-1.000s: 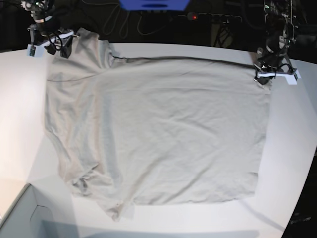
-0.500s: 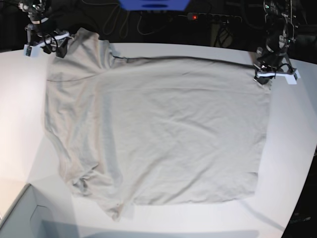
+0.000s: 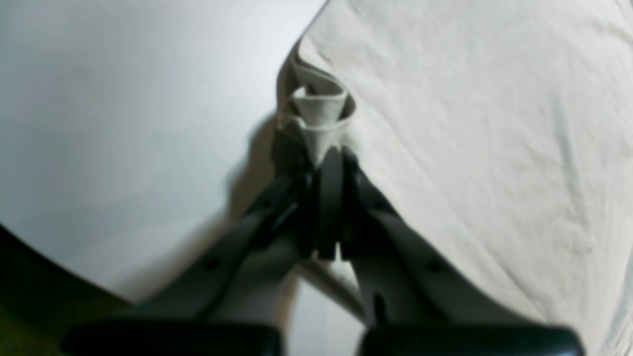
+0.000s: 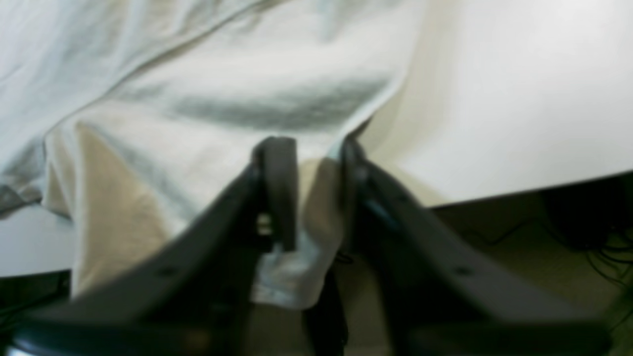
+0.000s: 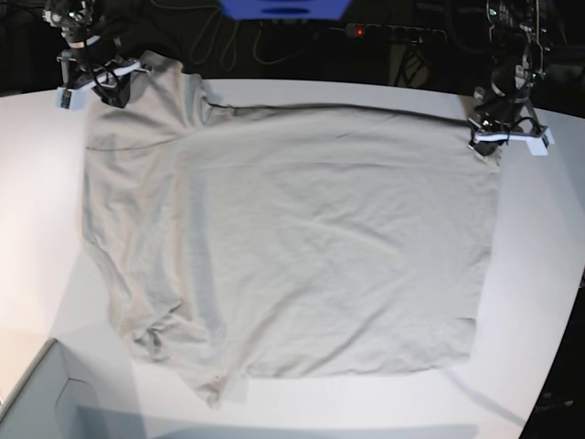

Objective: Layout the t-shirt on the table in an organized manner, then fold the t-shirt properly
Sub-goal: 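Lift the shirt edge with both grippers and pull it toward the robot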

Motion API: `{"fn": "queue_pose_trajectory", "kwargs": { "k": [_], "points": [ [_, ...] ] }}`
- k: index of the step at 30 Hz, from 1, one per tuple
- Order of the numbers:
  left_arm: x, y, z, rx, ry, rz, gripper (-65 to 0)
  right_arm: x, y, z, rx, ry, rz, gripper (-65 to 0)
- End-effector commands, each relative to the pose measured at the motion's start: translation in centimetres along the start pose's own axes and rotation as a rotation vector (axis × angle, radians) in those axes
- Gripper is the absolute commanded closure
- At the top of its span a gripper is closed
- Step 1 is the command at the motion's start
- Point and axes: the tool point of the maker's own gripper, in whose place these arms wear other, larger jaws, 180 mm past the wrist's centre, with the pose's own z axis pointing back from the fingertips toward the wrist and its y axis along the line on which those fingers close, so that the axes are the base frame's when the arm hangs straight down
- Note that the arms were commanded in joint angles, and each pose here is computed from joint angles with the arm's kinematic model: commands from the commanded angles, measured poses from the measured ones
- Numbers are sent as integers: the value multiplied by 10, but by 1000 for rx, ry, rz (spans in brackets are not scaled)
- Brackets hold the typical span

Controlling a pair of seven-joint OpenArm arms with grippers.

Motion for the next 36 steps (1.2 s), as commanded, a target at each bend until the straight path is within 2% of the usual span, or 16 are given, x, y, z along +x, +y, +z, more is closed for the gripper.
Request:
{"fn": "queue_pose_trajectory", "kwargs": {
  "k": [1,2,8,12,19,23,30,36],
  "points": [
    [10,-1,1,-12,-25,-7,0,2,-6,6,-13,-15,6,-18],
    [10,-1,1,-12,-25,-7,0,1,-6,8,-13,-11,9,0],
    [11,-5,8,-24,-32,-15,0,-5,-11,17,-21,-5,9,0],
    [21,9,13,7,-61,6,0,14,9,30,70,-50,80,0],
    [36,13,25,9,-104,4,0,42,28,48,94,-131,129,0],
    [47,-1,29,-25,-133,-10,0,57,35,50,104,-169,150,0],
    [63,-22,18,-62,-169,-2,0,101,49,38,128,-280,168,0],
    [97,-52,6,-124,-244,8,0,147,65,23,159,-392,174,0]
  ]
}}
